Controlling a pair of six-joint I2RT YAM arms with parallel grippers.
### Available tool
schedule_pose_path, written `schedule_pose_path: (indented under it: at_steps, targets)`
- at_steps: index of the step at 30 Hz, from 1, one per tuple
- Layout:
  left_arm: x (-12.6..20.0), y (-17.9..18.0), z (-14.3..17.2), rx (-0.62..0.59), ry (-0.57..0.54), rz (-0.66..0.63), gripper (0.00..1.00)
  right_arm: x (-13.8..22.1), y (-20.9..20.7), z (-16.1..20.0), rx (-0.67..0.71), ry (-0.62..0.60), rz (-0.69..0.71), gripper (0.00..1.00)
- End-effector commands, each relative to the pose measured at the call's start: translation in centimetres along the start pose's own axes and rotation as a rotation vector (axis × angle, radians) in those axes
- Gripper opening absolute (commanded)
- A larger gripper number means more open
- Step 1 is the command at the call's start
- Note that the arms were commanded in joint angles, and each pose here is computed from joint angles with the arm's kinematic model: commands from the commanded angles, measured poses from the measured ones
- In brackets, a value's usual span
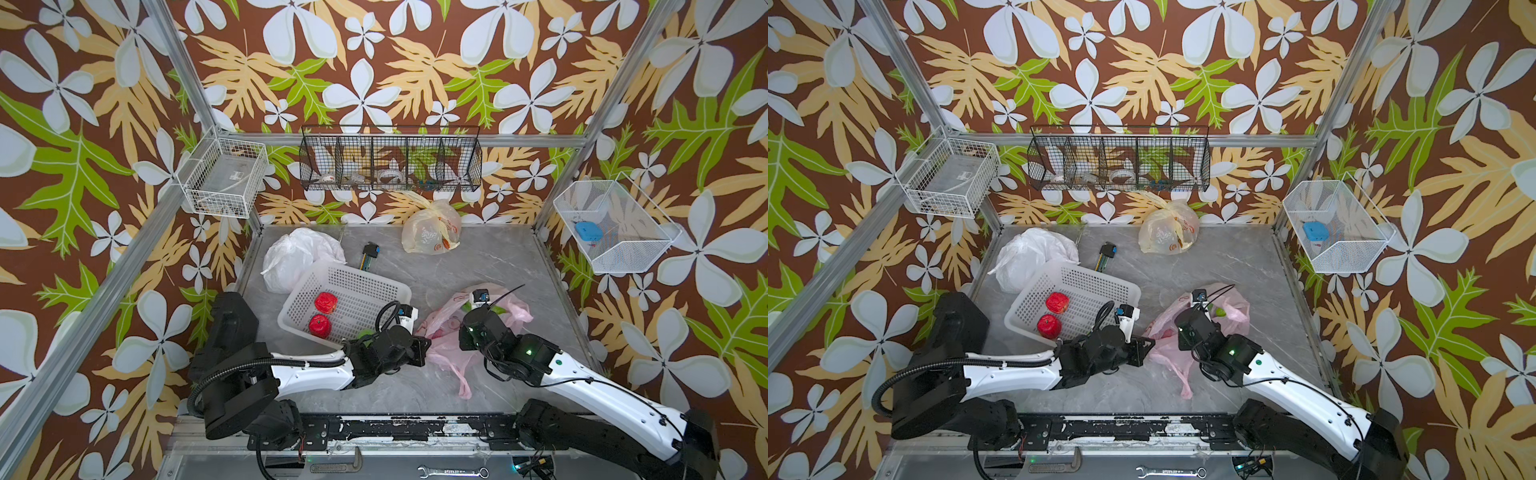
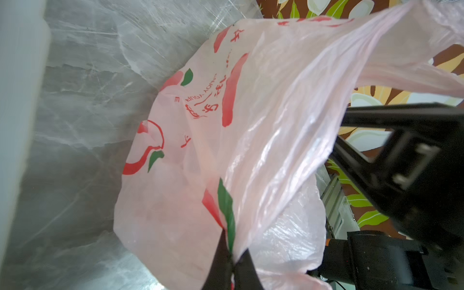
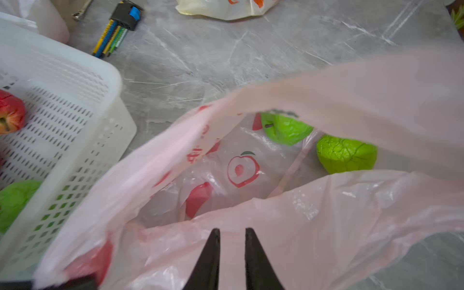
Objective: Untie the knot of a plastic bag & take out the apple
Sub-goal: Pick up the apple from the plastic bag.
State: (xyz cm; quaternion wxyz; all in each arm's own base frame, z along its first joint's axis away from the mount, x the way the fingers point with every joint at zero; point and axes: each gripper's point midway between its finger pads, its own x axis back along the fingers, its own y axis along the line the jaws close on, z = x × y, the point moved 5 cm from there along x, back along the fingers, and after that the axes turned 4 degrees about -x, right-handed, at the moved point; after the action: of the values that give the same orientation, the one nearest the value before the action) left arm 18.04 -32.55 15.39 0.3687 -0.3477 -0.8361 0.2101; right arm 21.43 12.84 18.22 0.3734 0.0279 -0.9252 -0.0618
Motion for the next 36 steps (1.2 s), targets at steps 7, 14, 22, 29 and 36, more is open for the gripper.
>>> schedule_pose_path:
  at_steps: [7, 14, 22, 29, 36]
  targets:
    - [0.9, -1.6, 0.1, -0.043, 0.06, 0.088, 0.0, -5.3, -2.9, -2.4, -0.139, -0.064, -0.05, 0.46]
    - [1.4, -2.6, 0.2, -0.067, 0.09, 0.152, 0.0, -7.8, -2.9, -4.2, -0.161, -0.128, -0.056, 0.72]
    - [1.3, -3.2, 1.2, -0.094, 0.147, 0.229, 0.0, -11.7, -2.4, -4.9, -0.142, -0.09, -0.018, 0.79]
    - [0.9, -2.2, 2.9, -0.091, 0.188, 0.235, 0.0, -15.8, 0.2, -4.6, -0.101, -0.012, -0.14, 0.81]
    - [0.4, -0.9, 4.2, -0.08, 0.214, 0.207, 0.0, -19.6, 1.0, -2.4, -0.051, 0.095, -0.157, 0.71]
